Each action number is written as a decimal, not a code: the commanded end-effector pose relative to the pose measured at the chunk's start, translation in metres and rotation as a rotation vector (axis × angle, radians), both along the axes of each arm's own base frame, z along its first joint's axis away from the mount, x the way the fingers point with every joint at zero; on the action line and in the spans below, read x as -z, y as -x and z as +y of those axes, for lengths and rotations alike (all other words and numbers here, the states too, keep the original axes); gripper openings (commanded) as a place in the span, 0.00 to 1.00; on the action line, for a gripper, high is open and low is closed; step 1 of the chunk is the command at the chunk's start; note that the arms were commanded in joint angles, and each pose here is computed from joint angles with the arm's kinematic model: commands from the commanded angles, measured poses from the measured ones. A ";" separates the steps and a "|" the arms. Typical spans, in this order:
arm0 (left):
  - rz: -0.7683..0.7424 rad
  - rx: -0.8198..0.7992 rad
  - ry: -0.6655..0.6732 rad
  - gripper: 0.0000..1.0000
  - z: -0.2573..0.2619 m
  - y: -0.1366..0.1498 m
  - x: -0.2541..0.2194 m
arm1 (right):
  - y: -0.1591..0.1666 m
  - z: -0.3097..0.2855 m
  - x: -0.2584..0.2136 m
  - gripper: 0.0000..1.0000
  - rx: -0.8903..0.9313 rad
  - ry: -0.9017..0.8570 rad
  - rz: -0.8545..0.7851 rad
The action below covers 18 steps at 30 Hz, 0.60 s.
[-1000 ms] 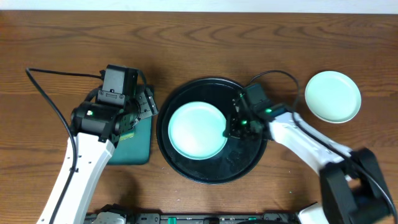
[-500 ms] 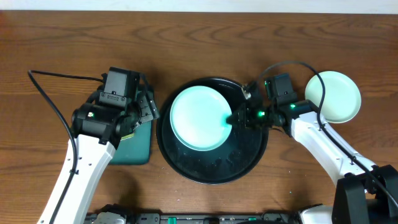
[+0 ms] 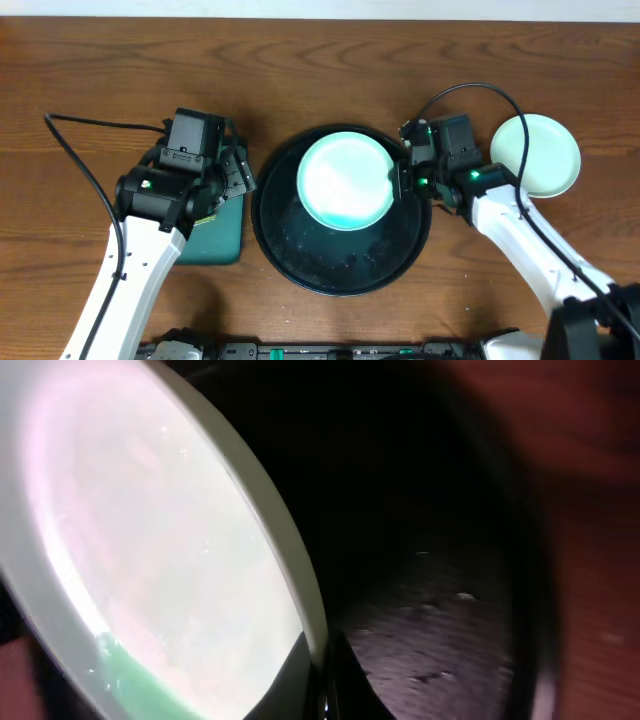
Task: Clean dirty plates on tray and stack at the side
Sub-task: 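Lift the pale green plate by its rim with the right gripper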
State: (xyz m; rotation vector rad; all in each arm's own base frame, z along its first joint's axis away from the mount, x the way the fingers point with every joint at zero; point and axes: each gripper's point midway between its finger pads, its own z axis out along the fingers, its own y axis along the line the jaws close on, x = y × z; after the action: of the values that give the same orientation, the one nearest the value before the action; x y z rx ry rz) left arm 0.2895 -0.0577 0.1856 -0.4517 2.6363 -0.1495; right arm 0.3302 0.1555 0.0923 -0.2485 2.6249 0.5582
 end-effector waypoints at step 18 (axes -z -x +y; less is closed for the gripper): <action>0.045 0.000 -0.007 0.80 -0.002 -0.001 0.011 | 0.017 -0.023 -0.157 0.01 -0.043 1.088 -0.749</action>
State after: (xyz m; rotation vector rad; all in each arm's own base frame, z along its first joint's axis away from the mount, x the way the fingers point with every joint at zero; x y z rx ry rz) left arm 0.2918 -0.0584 0.1755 -0.4553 2.6712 -0.1312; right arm 0.3147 0.1461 0.2042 -0.6663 2.0737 -0.5521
